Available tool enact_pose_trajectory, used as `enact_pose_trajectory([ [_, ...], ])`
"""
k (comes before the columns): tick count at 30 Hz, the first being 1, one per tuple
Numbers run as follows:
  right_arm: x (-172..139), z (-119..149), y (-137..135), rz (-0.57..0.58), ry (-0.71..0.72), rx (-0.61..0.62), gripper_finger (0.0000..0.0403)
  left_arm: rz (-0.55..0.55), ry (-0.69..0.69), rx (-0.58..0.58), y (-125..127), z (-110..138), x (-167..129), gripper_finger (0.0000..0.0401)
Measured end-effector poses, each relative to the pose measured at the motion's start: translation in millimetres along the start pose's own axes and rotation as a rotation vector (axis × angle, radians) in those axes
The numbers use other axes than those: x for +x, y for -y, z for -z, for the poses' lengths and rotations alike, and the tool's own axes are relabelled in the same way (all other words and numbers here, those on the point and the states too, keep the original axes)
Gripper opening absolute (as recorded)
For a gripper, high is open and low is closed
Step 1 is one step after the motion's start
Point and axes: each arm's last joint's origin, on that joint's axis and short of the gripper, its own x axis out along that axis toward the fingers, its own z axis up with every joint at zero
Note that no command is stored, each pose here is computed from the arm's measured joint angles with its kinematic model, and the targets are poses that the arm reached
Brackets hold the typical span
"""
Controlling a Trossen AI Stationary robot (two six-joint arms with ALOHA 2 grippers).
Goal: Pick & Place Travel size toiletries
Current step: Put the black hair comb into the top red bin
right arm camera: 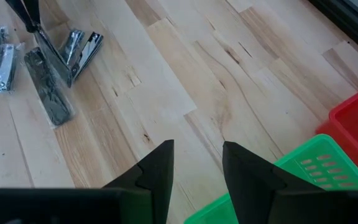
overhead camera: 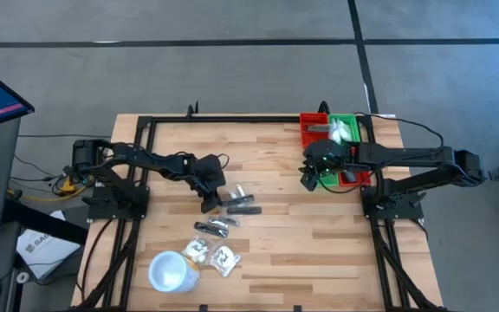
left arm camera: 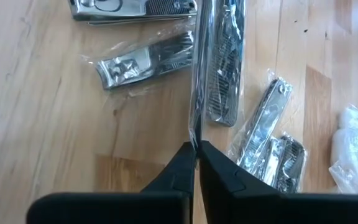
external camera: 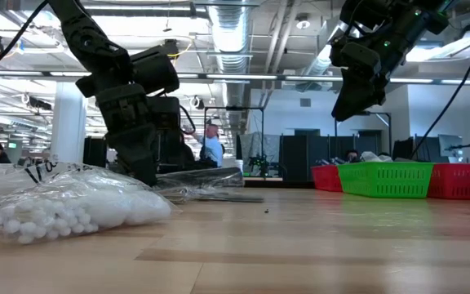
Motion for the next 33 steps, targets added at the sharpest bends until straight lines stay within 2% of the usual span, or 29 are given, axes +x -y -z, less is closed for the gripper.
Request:
enact_pose_trajectory([
  [7,0,0,0,0.0,0.0,0.0,0.0128,0.008,0.037,0.02,5,-4,-8,0.0001],
  [14,0,-1,0,-0.004,0.013,0.002,0.0128,0.03,0.183,0.089,23,-14,-41,0.0001],
  [21,0,-9,-3,-0.031,0.095,0.016,0.0128,-0.055,0.301,0.115,31,-18,-64,0.0001],
  [28,-3,-21,-12,-0.195,0.201,-0.006,0.0128,-0.082,0.401,0.142,34,-25,-70,0.0001],
  [33,-7,-28,-21,-0.263,0.285,-0.044,0.0128,-0.094,0.45,0.162,35,-29,-72,0.0001],
])
